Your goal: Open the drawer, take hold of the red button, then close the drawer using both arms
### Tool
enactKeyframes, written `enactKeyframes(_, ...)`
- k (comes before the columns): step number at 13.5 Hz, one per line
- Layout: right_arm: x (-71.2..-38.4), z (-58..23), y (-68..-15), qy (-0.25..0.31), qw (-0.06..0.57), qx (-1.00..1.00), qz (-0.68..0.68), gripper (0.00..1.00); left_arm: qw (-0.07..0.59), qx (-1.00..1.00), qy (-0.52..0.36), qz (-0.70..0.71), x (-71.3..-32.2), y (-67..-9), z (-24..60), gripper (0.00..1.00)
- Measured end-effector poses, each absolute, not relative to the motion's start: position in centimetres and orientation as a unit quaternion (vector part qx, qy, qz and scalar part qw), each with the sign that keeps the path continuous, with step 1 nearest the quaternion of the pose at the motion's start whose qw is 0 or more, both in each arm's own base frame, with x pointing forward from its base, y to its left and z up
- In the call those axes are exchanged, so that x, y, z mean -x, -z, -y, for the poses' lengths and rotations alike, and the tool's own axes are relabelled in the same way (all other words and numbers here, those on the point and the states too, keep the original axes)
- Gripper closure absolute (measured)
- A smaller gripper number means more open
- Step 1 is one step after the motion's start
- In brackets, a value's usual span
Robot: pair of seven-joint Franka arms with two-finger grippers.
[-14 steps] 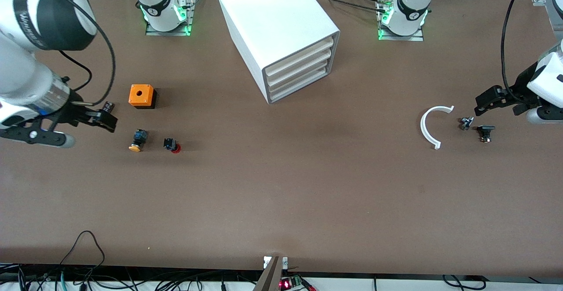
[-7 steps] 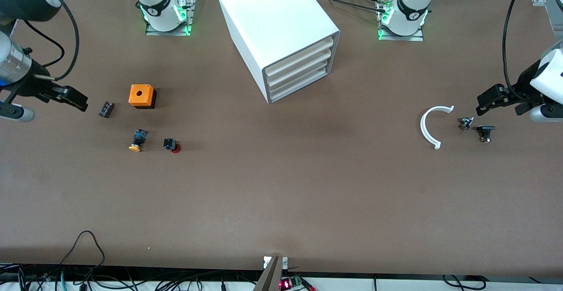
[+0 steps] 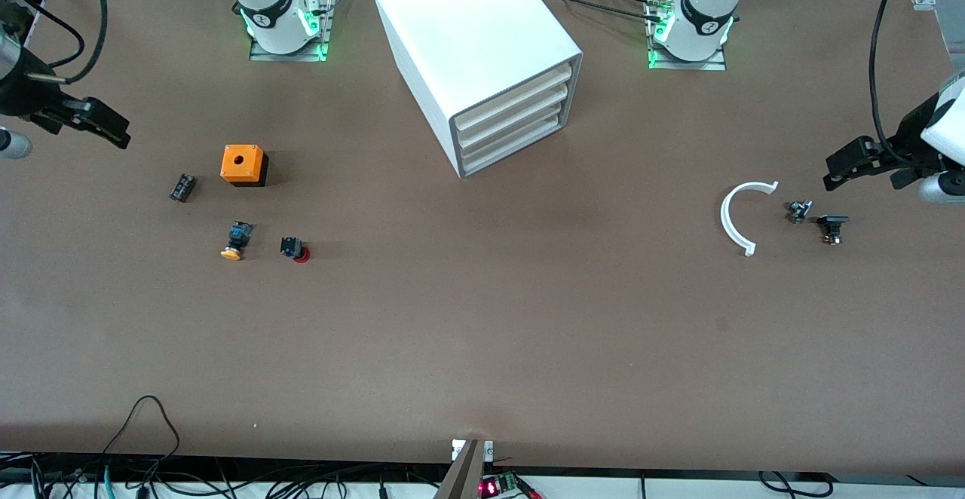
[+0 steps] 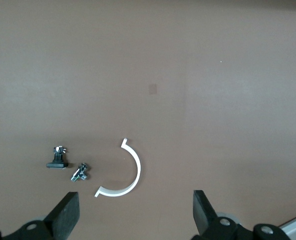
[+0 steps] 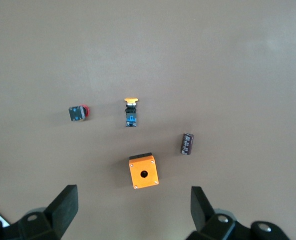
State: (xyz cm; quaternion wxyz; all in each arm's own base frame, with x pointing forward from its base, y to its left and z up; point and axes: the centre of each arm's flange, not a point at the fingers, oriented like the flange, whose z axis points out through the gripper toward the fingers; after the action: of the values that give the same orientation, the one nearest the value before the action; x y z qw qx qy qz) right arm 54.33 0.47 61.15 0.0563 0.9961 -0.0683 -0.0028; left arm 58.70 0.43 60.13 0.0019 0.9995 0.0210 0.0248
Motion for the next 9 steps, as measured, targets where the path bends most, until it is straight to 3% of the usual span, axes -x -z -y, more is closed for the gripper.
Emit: enactKeyframes(9,-49.8,2.1,-61.5,0.012,0.029,-0.999,0.036,0.0,0.002,-0.999,-0.025,-0.02,-58.6,-60.6,-0.4,0.0)
